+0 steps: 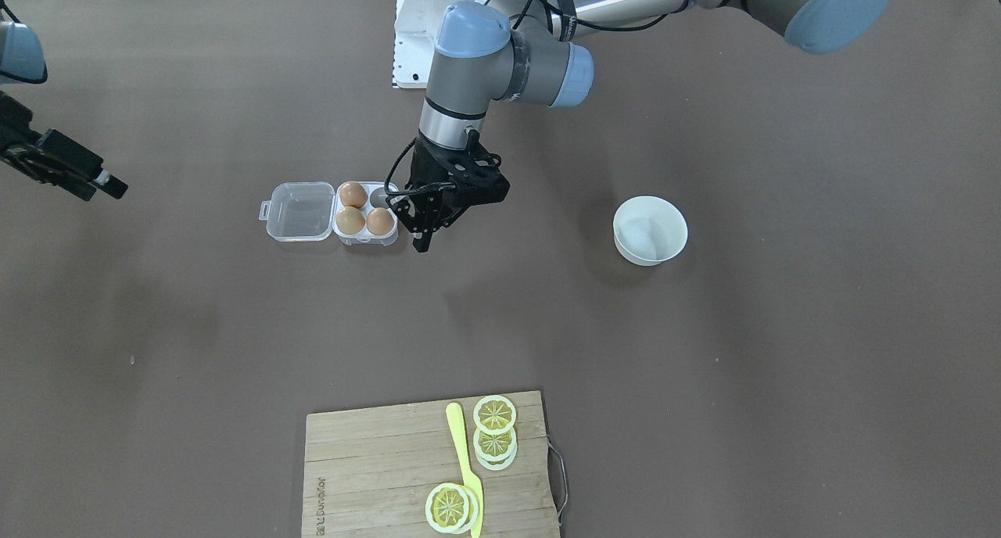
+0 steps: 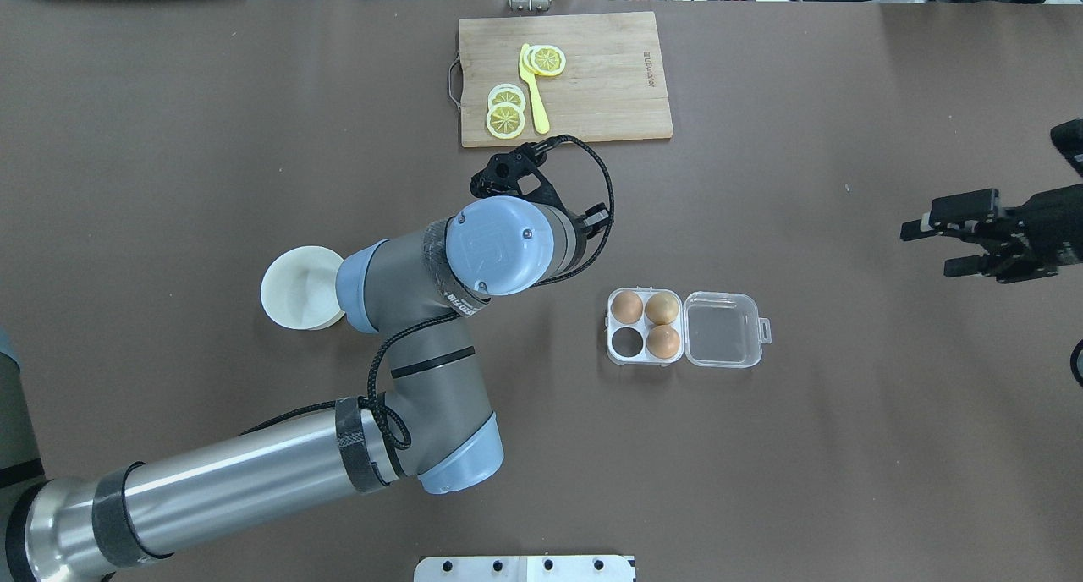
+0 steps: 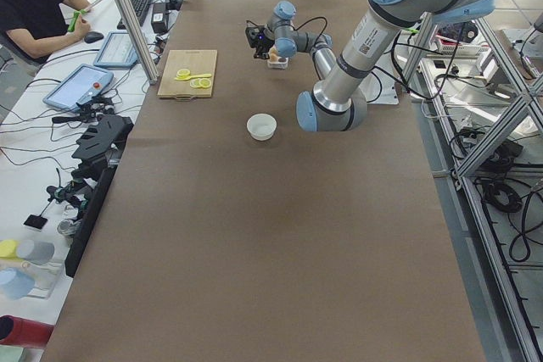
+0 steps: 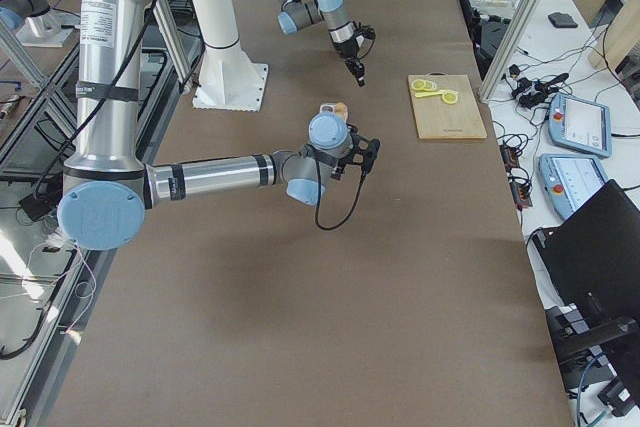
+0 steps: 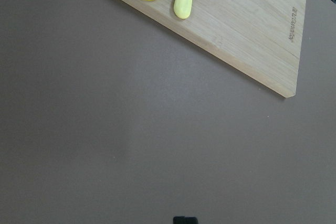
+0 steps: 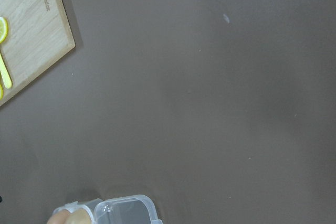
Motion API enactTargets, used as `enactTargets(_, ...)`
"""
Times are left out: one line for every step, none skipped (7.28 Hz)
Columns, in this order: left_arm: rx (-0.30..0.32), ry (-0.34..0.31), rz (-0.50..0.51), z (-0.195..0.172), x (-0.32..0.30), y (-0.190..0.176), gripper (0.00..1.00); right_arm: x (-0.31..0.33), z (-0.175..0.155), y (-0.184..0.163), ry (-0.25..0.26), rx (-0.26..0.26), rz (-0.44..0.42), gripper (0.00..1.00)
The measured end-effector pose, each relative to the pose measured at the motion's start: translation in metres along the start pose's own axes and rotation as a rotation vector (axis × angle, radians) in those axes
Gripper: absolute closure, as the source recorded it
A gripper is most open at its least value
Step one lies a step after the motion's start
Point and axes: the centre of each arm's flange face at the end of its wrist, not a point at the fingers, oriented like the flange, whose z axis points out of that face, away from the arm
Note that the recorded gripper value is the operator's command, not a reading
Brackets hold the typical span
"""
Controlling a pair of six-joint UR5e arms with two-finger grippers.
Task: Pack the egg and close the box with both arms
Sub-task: 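Move the right gripper in toward the open lid of the egg box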
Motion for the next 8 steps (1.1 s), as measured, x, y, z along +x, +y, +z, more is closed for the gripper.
enactTargets(0.000,-0.002,-0.001,0.001,-0.001,0.000,1.00,-0.006,0.023,0.014,-0.001,-0.009,-0.015,0.00)
enactTargets(0.000,-0.002,-0.002,0.001,-0.001,0.000,1.00,-0.013,0.040,0.025,-0.001,-0.022,-0.032,0.00)
enactTargets(0.000,-0.001,-0.003,0.000,-0.001,0.000,1.00,-0.017,0.053,0.032,-0.007,-0.039,-0.051,0.00)
enactTargets(0.000,0.001,-0.003,-0.001,-0.001,0.000,1.00,-0.017,0.061,0.036,-0.029,-0.052,-0.078,0.00)
enactTargets(0.000,0.003,-0.002,-0.002,0.000,0.000,1.00,-0.022,0.072,0.037,-0.065,-0.064,-0.108,0.00)
enactTargets(0.001,0.005,-0.003,-0.003,0.001,-0.001,1.00,-0.026,0.085,0.035,-0.092,-0.075,-0.130,0.00)
enactTargets(0.002,0.006,-0.003,-0.003,0.001,-0.002,1.00,-0.026,0.099,0.033,-0.112,-0.084,-0.150,0.00)
enactTargets(0.003,0.006,-0.002,-0.003,0.001,-0.003,1.00,-0.020,0.112,0.031,-0.131,-0.094,-0.167,0.00)
